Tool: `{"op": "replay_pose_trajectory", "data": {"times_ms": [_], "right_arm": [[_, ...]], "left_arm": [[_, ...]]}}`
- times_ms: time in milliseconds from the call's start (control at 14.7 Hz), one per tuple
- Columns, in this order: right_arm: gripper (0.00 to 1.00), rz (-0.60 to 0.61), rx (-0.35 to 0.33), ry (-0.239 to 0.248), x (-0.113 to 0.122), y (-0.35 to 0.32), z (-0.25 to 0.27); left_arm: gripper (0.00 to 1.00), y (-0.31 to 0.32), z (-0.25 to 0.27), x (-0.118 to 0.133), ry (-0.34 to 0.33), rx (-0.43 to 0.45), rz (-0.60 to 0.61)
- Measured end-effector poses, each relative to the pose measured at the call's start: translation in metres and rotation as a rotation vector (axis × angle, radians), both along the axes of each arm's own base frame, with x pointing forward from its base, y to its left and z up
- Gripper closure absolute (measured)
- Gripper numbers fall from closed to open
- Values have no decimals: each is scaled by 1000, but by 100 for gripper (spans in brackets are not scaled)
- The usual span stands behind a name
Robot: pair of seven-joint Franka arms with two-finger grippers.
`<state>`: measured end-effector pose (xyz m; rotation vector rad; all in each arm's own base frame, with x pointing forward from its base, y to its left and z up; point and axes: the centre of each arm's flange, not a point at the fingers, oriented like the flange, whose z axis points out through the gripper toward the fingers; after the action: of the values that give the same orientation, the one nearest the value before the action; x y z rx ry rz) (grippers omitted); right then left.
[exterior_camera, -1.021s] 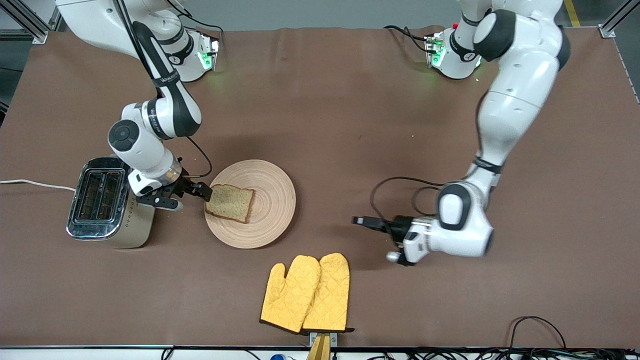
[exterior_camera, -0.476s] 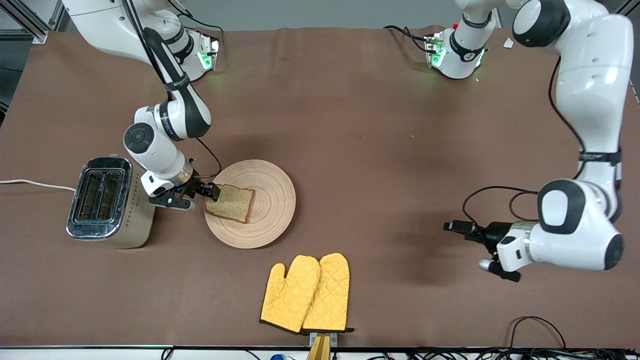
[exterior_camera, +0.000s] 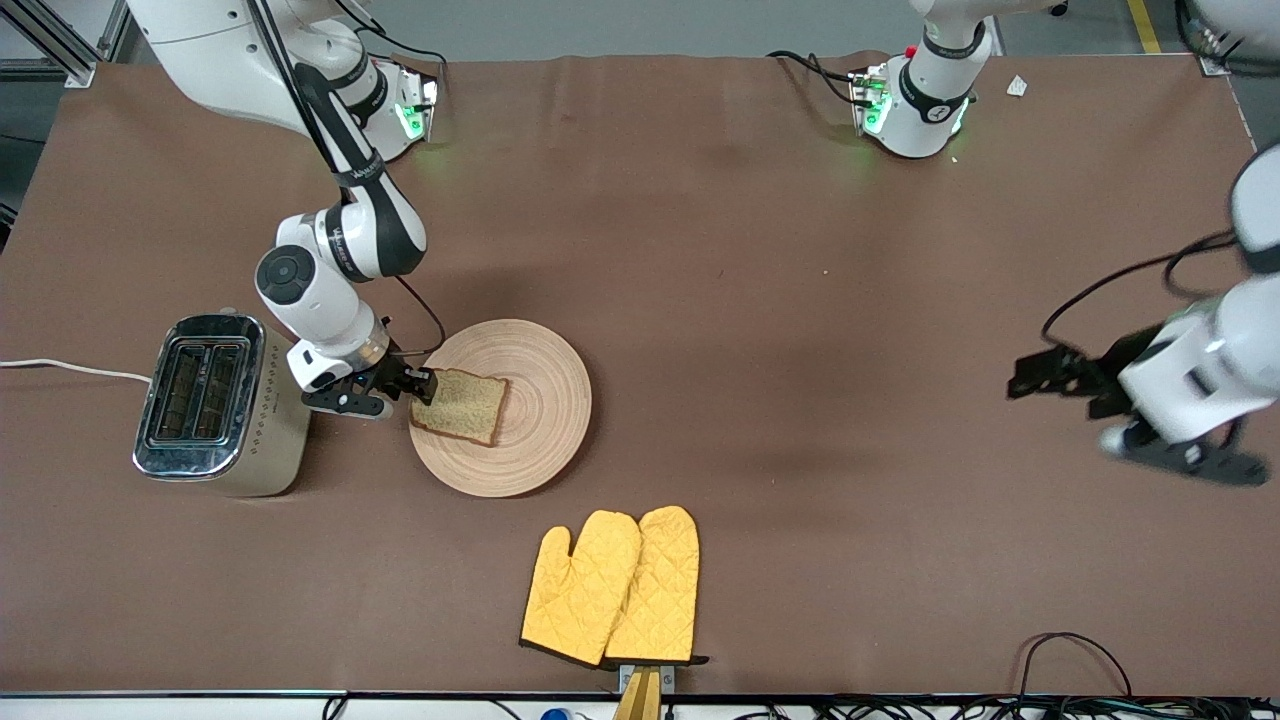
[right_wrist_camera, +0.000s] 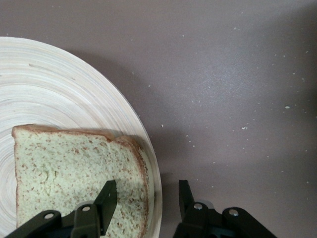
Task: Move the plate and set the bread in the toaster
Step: 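Lift the bread with the right gripper and carry it over the toaster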
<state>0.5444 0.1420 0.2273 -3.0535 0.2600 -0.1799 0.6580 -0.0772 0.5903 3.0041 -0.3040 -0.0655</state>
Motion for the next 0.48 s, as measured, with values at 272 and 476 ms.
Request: {"op": "replay_pose_trajectory", "data": {"times_ms": [272, 476], "right_arm": [[56, 11, 0, -2, -2, 6, 0], [70, 13, 1, -5, -2, 7, 0]], "left_arm": [[0, 4, 66, -42, -40, 44, 62], [0, 2, 93, -66, -69, 60, 87]]}}
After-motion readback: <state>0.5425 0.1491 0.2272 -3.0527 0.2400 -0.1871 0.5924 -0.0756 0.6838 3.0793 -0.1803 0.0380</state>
